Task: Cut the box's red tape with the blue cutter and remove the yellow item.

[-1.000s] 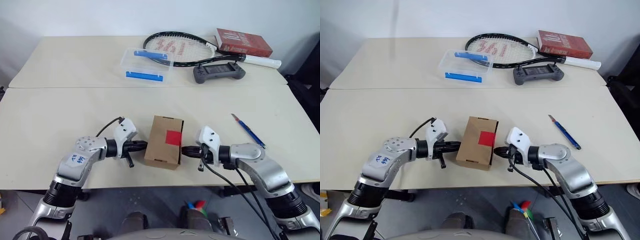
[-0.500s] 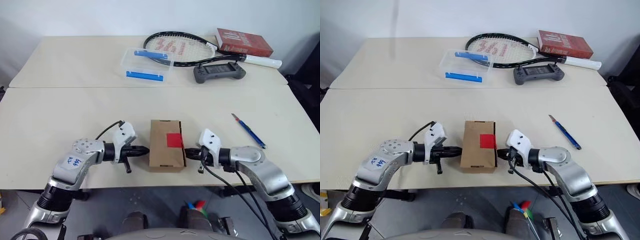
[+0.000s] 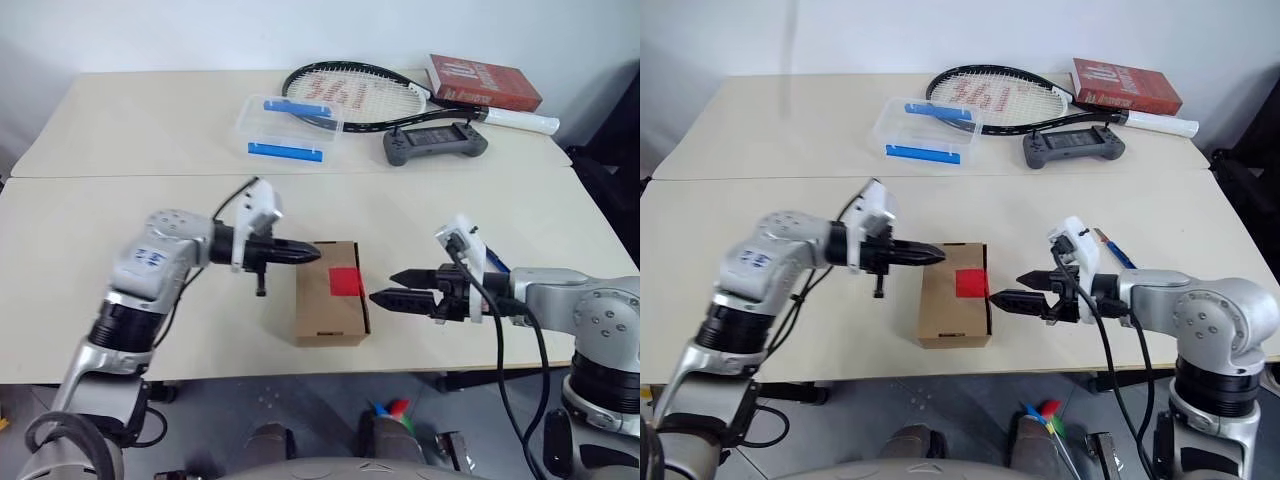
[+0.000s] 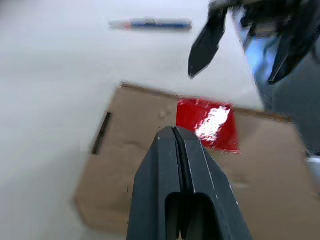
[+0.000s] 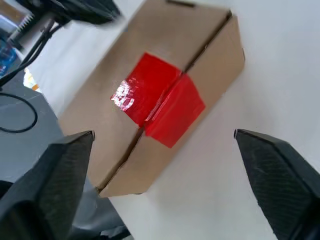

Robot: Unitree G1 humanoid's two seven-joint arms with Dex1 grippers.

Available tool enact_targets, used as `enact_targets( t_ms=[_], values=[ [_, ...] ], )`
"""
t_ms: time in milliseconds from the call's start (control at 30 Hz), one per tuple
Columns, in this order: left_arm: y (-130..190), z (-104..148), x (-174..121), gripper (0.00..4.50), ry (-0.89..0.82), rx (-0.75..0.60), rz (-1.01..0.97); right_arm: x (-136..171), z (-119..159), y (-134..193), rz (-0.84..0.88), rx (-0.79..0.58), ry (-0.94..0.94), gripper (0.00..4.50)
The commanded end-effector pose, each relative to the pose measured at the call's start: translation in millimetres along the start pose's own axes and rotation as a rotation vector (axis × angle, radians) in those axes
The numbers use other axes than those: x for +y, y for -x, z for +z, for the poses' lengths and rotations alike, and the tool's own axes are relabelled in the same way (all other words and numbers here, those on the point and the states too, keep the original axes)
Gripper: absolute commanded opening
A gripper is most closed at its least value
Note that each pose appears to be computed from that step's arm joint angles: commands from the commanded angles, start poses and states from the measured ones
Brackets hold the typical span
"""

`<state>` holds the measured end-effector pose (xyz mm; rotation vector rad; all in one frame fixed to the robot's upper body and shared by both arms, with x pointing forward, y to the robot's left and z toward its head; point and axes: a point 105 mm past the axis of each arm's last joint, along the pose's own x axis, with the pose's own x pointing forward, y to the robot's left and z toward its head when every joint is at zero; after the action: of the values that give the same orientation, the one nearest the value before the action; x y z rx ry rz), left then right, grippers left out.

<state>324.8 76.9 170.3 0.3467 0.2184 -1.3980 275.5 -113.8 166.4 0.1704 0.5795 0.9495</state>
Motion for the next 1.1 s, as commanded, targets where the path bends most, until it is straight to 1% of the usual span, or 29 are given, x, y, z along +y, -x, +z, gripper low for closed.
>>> enact_targets(
  t_ms=[33,233,333,433,800,967,1100],
  values=[
    [-5,-1,-2,0.00,-0.061,0.052,-0.008,0,8,-5,-0.036,-0.032,0.012,4.48],
    [-9,-5,-10,0.00,-0.047,0.069,-0.028,-8,5,-8,-0.079,-0.020,-0.007,4.48],
    [-9,-6,-13,0.00,-0.038,0.073,-0.029,-20,-5,-7,-0.145,0.027,-0.004,4.48],
    [-9,-7,-14,0.00,-0.035,0.075,-0.027,-25,-9,-4,-0.174,0.048,0.000,4.48],
    [-9,-14,-17,0.00,-0.021,0.090,-0.032,-31,-10,2,-0.194,0.062,-0.013,4.48],
    [-10,-20,-18,0.00,-0.005,0.101,-0.043,-34,-13,9,-0.180,0.043,-0.078,4.48],
    [-11,-23,-19,0.00,-0.005,0.104,-0.051,-34,-13,10,-0.183,0.041,-0.084,4.48]
  ],
)
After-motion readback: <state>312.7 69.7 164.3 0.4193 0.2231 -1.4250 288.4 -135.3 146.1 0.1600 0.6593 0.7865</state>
